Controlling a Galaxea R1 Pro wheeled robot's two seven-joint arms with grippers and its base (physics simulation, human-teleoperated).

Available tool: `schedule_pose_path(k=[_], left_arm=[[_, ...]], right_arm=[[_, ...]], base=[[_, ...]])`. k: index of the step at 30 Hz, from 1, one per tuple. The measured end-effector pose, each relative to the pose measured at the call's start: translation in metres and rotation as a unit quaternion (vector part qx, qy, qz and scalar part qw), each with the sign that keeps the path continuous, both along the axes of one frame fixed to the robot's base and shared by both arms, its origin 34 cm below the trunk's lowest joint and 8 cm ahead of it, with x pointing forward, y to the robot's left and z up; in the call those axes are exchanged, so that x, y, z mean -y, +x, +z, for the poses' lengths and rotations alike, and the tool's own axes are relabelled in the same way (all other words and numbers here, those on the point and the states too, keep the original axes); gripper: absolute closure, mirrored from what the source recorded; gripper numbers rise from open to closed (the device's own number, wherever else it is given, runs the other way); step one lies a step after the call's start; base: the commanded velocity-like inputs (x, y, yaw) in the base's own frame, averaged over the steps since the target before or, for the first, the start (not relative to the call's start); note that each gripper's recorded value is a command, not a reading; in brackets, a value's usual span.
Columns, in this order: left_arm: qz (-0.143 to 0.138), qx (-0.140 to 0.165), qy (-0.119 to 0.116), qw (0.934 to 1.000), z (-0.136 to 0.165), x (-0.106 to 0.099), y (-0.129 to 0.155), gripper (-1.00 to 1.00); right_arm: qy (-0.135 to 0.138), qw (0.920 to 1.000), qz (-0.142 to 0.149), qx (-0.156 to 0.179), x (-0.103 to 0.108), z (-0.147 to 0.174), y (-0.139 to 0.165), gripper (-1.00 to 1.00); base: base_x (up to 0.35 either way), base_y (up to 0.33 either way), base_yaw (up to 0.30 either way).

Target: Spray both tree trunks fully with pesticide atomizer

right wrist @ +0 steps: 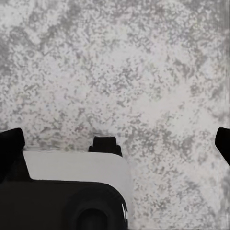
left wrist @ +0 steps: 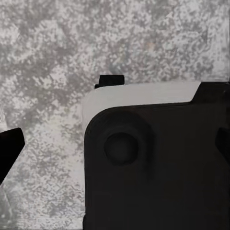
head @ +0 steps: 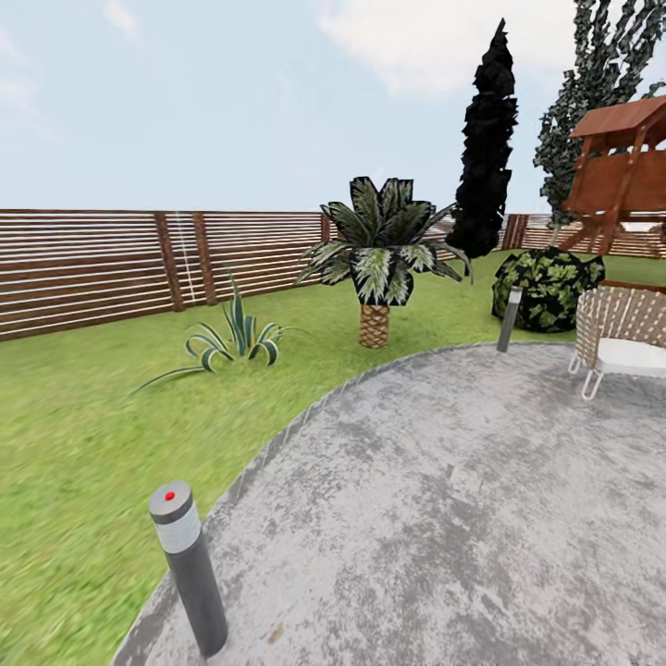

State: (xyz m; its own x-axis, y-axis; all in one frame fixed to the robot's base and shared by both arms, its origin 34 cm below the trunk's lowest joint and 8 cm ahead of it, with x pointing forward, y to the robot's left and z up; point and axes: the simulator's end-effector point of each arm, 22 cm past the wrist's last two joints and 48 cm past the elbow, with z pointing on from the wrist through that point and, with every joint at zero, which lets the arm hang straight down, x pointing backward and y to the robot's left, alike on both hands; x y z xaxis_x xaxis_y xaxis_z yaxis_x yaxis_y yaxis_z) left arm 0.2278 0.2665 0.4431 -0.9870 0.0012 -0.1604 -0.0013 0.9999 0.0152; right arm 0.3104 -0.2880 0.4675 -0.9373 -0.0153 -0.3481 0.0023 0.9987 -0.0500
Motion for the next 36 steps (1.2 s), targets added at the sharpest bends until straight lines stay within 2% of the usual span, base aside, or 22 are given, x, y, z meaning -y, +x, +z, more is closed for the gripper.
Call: schedule_pose_path(k=[6,7,8,12,14,17,23,36], left_arm=[[-0.004,0.065,-0.003,0.9979,0.014,0.004,0.072,-1.00],[-0.004,0.082,-0.004,0.9966,0.019,0.005,0.094,-1.00],[-0.004,0.087,-0.004,0.9961,0.021,0.005,0.103,-1.00],[-0.007,0.134,-0.006,0.9909,0.040,0.009,0.170,-1.00],[-0.007,0.152,-0.007,0.9884,0.049,0.010,0.195,-1.00],[-0.003,0.171,-0.004,0.9853,0.058,0.003,0.217,-1.00],[-0.006,0.199,-0.002,0.9799,0.063,0.002,0.224,-1.00],[-0.004,0.203,-0.003,0.9791,0.060,0.002,0.225,-1.00]], right_arm=[[-0.006,0.9982,0.001,0.060,0.008,0.024,0.053,-1.00],[-0.006,0.9968,0.002,0.079,0.008,0.032,0.069,-1.00],[-0.006,0.9962,0.002,0.087,0.008,0.036,0.075,-1.00],[-0.006,0.9890,0.005,0.148,0.007,0.068,0.124,-1.00],[-0.006,0.9861,0.006,0.166,0.006,0.079,0.138,-1.00],[-0.004,0.9844,0.005,0.176,0.002,0.085,0.146,-1.00],[-0.002,0.9878,0.005,0.156,0.002,0.073,0.130,-1.00],[-0.004,0.9890,-0.004,0.148,0.008,0.065,0.124,-1.00]], base=[[0.000,0.000,-0.292],[0.000,0.000,-0.293],[0.000,0.000,-0.292],[0.000,0.000,-0.292],[0.000,0.000,-0.292],[0.000,0.000,-0.293],[0.000,0.000,-0.295],[0.000,0.000,-0.297]])
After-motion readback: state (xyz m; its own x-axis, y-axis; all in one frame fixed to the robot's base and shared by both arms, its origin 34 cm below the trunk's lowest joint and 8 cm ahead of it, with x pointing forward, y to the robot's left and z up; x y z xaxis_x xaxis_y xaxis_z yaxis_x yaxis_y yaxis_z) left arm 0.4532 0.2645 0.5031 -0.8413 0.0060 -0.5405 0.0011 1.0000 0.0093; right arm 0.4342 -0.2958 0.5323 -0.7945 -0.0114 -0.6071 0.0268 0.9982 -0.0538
